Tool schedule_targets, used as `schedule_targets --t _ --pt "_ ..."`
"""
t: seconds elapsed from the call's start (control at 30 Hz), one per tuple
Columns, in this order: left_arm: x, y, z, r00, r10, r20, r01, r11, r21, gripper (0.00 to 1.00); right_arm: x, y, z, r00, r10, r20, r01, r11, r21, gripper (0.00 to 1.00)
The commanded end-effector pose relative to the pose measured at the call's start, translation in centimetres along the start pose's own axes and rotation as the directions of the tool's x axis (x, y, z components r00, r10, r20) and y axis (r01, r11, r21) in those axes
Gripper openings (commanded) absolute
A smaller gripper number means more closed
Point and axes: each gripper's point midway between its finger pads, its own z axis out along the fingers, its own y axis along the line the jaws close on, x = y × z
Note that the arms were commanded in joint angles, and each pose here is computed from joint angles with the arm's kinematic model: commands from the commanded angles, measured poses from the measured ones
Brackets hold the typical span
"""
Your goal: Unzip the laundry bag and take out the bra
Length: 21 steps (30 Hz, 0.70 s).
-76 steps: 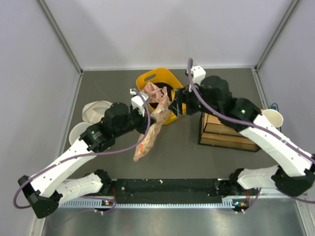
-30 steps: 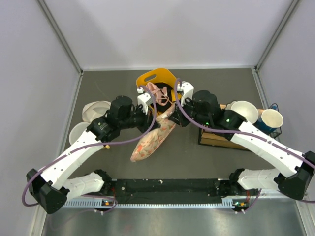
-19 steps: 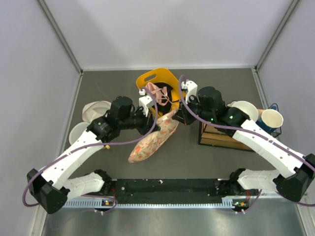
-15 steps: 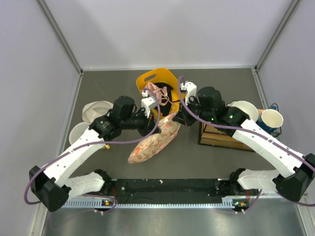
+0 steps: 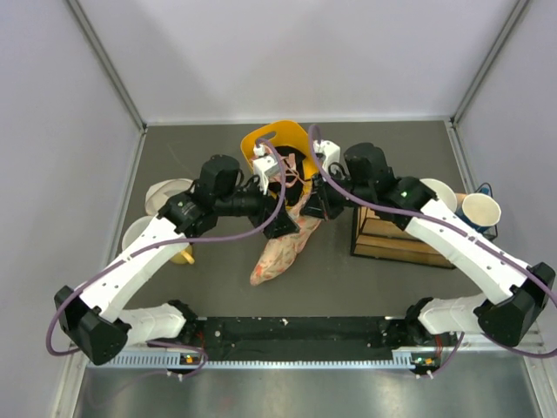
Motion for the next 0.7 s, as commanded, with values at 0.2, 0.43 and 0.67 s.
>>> schedule_targets --t 0.2,0.43,0.67 --pt "-4.6 -0.6 1.1 0.989 -0.003 0.148 -0.004 0.999 0.051 0.78 -2.0 0.9 -0.8 0.999 0.015 0.035 -0.014 1.0 -0.019 0.0" --pt "-4.3 -0.5 1.9 0.993 -0.01 0.114 0.002 0.997 0.073 0.0 -2.0 0.8 -0.9 1.0 0.002 0.017 -0.002 1.0 -0.017 0.0" --pt "-3.8 -0.3 1.1 0.994 0.024 0.109 -0.028 0.999 0.042 0.0 -2.0 -0.1 -1.8 0.999 -0.044 -0.003 0.044 0.998 0.037 0.0"
